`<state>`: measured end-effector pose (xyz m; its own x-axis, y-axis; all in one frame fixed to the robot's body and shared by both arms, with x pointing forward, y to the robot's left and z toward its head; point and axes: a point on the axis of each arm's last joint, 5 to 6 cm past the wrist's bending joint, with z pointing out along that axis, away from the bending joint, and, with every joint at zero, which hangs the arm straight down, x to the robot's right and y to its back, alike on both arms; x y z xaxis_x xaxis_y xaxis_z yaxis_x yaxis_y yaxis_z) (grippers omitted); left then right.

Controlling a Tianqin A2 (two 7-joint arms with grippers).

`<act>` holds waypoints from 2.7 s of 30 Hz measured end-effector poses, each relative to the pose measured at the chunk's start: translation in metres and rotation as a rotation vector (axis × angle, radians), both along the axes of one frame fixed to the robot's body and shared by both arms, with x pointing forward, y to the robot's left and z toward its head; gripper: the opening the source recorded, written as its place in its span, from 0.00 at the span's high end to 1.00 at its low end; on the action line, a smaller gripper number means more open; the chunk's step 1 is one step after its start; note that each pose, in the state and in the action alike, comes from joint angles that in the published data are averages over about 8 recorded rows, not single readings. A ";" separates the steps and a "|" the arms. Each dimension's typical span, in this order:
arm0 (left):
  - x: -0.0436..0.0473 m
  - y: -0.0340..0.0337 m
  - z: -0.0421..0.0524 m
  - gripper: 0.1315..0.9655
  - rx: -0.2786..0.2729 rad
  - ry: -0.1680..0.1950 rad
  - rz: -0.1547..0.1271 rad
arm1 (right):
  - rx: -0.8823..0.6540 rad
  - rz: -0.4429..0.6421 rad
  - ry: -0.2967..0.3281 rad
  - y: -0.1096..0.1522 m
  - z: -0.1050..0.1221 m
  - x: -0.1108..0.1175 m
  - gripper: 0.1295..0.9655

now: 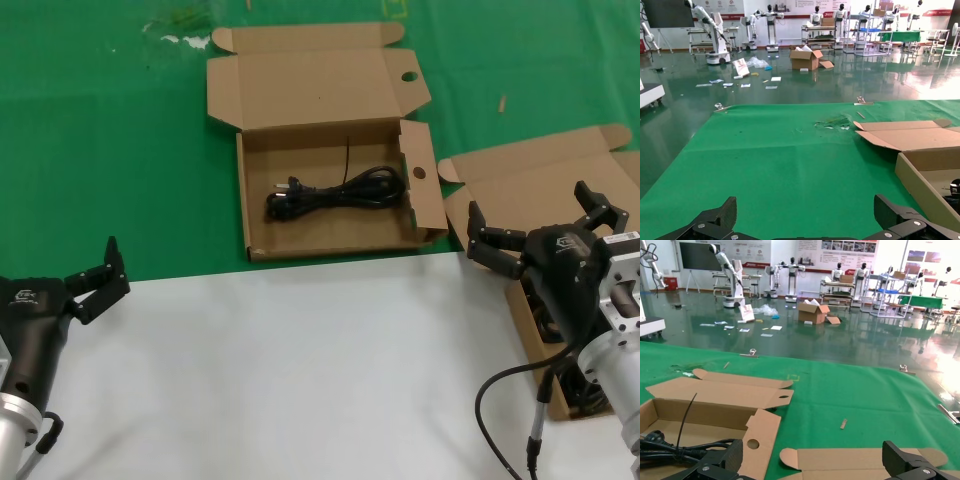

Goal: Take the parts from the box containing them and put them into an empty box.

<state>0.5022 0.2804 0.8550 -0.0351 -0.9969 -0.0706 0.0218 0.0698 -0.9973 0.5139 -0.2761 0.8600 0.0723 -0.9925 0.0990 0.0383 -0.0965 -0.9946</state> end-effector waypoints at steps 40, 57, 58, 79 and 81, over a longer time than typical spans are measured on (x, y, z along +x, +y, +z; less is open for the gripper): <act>0.0000 0.0000 0.0000 0.00 0.000 0.000 0.000 | 0.000 0.000 0.000 0.000 0.000 0.000 0.00; 0.0000 0.0000 0.0000 0.00 0.000 0.000 0.000 | 0.000 0.000 0.000 0.000 0.000 0.000 0.00; 0.0000 0.0000 0.0000 0.00 0.000 0.000 0.000 | 0.000 0.000 0.000 0.000 0.000 0.000 0.00; 0.0000 0.0000 0.0000 0.00 0.000 0.000 0.000 | 0.000 0.000 0.000 0.000 0.000 0.000 0.00; 0.0000 0.0000 0.0000 0.00 0.000 0.000 0.000 | 0.000 0.000 0.000 0.000 0.000 0.000 0.00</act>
